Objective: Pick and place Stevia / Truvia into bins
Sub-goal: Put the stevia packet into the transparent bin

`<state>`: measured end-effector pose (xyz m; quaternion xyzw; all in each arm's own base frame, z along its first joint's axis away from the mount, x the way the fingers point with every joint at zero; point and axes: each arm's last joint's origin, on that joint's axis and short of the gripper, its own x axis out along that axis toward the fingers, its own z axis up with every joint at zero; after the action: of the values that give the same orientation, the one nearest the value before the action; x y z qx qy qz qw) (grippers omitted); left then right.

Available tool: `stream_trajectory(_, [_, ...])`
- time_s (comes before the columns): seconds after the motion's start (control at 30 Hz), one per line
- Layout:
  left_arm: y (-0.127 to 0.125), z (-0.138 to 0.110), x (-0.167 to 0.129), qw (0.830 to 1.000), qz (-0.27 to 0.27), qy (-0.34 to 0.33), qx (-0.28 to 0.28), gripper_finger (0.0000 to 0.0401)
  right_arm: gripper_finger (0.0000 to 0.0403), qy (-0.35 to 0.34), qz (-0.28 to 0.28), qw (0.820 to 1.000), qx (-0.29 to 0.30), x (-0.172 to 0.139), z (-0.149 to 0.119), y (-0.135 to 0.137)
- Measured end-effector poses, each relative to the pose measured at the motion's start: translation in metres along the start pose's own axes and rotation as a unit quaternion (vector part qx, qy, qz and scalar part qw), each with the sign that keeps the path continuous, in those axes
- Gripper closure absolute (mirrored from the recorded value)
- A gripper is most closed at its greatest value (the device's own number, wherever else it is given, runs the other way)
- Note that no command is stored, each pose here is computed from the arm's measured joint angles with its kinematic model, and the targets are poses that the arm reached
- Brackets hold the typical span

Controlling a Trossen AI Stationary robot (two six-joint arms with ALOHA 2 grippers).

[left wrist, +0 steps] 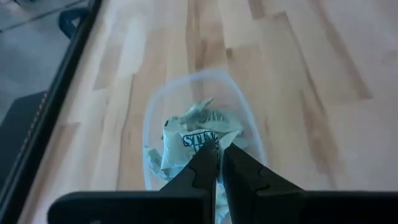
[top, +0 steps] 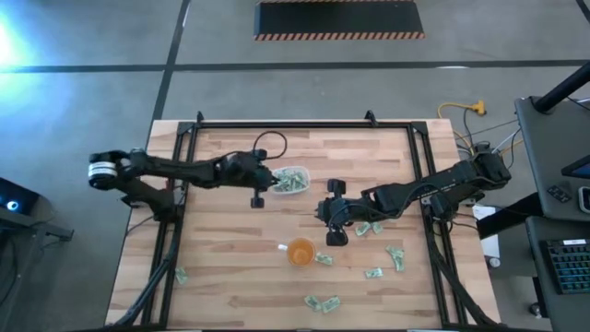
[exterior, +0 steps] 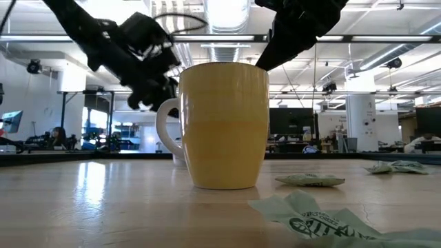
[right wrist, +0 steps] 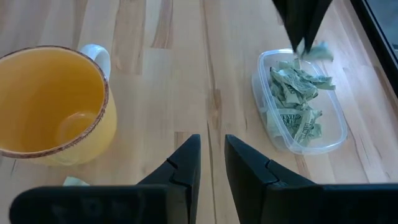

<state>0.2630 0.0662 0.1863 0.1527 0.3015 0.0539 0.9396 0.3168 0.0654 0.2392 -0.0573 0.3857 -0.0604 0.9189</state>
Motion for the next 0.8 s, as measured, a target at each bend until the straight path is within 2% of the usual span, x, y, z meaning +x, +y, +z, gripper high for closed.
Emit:
stream_trajectory(0.23, [0.006,-0.013,0.027,0.999,-0.003,0.047,-0.011,0.0399,0.0339,0.0,0.0,1.0,0.0,0.0,0.0,0.0])
stream_trajectory(0.4, [0.01,-0.016,0.032,0.998,0.012,0.06,-0.015,0.0395,0.0342,0.0,0.0,1.0,0.0,0.0,0.0,0.0])
stream_trajectory(0.8, [0.012,-0.011,0.021,0.998,0.014,0.057,-0.029,0.0275,0.0342,0.005,-0.001,1.0,0.011,0.0,-0.001,0.0])
